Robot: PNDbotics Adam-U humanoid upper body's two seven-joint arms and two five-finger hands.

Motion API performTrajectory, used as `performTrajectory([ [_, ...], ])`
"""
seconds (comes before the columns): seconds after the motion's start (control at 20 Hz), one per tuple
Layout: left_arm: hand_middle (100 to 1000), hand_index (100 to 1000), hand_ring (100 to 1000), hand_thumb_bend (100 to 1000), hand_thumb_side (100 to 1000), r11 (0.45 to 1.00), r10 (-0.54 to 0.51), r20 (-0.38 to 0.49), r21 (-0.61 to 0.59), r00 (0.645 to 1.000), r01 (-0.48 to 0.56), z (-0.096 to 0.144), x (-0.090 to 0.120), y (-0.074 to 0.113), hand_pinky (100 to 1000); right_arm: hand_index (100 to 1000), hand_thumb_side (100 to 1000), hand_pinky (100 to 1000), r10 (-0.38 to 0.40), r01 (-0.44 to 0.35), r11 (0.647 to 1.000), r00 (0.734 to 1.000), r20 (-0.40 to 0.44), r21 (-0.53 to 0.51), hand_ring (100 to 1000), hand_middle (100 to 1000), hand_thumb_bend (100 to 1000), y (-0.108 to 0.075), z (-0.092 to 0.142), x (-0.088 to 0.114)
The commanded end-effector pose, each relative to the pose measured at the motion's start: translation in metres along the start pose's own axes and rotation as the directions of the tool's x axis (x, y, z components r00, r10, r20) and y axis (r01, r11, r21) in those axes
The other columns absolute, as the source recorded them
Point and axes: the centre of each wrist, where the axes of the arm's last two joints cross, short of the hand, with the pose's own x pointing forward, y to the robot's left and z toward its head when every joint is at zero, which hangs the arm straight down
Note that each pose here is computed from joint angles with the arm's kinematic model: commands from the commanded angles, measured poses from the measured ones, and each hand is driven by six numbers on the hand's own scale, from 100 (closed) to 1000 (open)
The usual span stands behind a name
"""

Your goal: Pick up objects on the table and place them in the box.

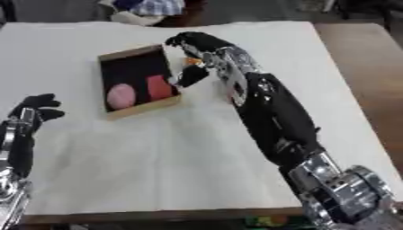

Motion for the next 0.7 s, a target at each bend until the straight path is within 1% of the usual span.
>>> performTrajectory([
  [0.05, 627, 763, 613, 100, 941, 1.000, -0.019, 0.017, 0.008, 1.000, 0.019, -0.002, 0.003, 0.006, 756, 958, 458, 856, 0.098, -0.099, 0.995, 0.994, -0.042, -0.012, 874, 898, 380, -0.031, 0.020, -0.030],
  [0.2, 627, 763, 613, 100, 940, 1.000, -0.023, 0.015, 0.012, 1.000, 0.023, -0.002, 0.002, 0.007, 756, 961, 463, 857, 0.097, -0.093, 0.994, 0.991, -0.092, 0.052, 877, 904, 377, -0.027, 0.038, -0.057],
  [0.4, 627, 763, 613, 100, 940, 1.000, -0.027, 0.012, 0.017, 1.000, 0.027, -0.001, 0.002, 0.009, 756, 962, 474, 857, 0.060, -0.039, 0.990, 0.985, -0.163, 0.132, 877, 905, 368, -0.012, 0.058, -0.084],
  [0.5, 628, 763, 613, 100, 940, 0.999, -0.027, 0.012, 0.018, 1.000, 0.027, -0.001, 0.002, 0.009, 756, 961, 481, 857, 0.037, -0.006, 0.987, 0.981, -0.193, 0.161, 878, 906, 362, -0.004, 0.065, -0.094],
  [0.65, 628, 763, 613, 100, 940, 0.999, -0.027, 0.012, 0.017, 1.000, 0.026, -0.001, 0.002, 0.009, 756, 947, 474, 854, 0.014, 0.036, 0.978, 0.973, -0.232, 0.207, 873, 898, 348, 0.007, 0.071, -0.102],
  [0.7, 628, 763, 613, 100, 940, 1.000, -0.026, 0.012, 0.017, 1.000, 0.026, -0.001, 0.002, 0.008, 756, 935, 442, 848, 0.010, 0.045, 0.975, 0.970, -0.243, 0.220, 859, 875, 328, 0.011, 0.071, -0.104],
])
